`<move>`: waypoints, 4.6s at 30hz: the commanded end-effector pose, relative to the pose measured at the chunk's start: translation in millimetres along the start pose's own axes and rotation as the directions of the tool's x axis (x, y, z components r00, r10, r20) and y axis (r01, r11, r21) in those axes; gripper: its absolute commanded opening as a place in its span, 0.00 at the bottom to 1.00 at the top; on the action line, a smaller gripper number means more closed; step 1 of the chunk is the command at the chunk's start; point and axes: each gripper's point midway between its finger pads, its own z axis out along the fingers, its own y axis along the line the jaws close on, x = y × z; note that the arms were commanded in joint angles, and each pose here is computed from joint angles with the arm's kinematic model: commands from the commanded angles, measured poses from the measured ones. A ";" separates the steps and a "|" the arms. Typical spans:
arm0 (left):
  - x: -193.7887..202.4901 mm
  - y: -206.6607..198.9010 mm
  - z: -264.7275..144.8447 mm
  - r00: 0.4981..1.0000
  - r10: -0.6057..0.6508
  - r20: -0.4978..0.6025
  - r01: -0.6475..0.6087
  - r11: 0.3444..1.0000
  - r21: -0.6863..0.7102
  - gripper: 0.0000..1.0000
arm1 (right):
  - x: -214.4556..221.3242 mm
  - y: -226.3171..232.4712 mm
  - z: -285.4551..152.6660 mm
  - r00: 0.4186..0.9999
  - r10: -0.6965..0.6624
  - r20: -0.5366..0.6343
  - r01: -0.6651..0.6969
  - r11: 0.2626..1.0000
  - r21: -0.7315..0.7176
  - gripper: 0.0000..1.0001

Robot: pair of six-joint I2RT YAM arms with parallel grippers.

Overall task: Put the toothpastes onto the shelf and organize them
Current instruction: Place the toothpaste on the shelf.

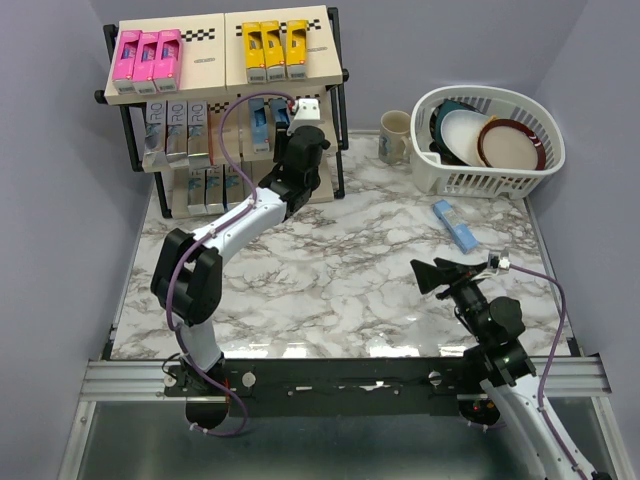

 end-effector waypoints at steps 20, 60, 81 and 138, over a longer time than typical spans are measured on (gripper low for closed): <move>-24.6 15.3 -14.8 0.998 -0.055 0.000 0.055 0.998 0.010 0.64 | 40.2 -16.5 1.5 0.995 -0.017 -0.097 0.017 1.000 -0.003 1.00; -13.5 28.4 5.4 0.999 0.046 -0.029 -0.049 0.994 -0.102 0.50 | 44.0 -16.0 2.2 0.994 -0.018 -0.111 0.017 1.000 -0.012 1.00; -42.3 33.1 -12.1 1.000 -0.019 0.016 0.019 0.999 -0.042 0.65 | 44.8 -15.5 2.5 0.993 -0.024 -0.114 0.023 1.000 -0.018 1.00; -19.6 50.4 -16.4 0.996 0.052 -0.072 -0.060 0.991 -0.116 0.62 | 47.1 -15.3 3.0 0.992 -0.027 -0.124 0.025 0.999 -0.023 1.00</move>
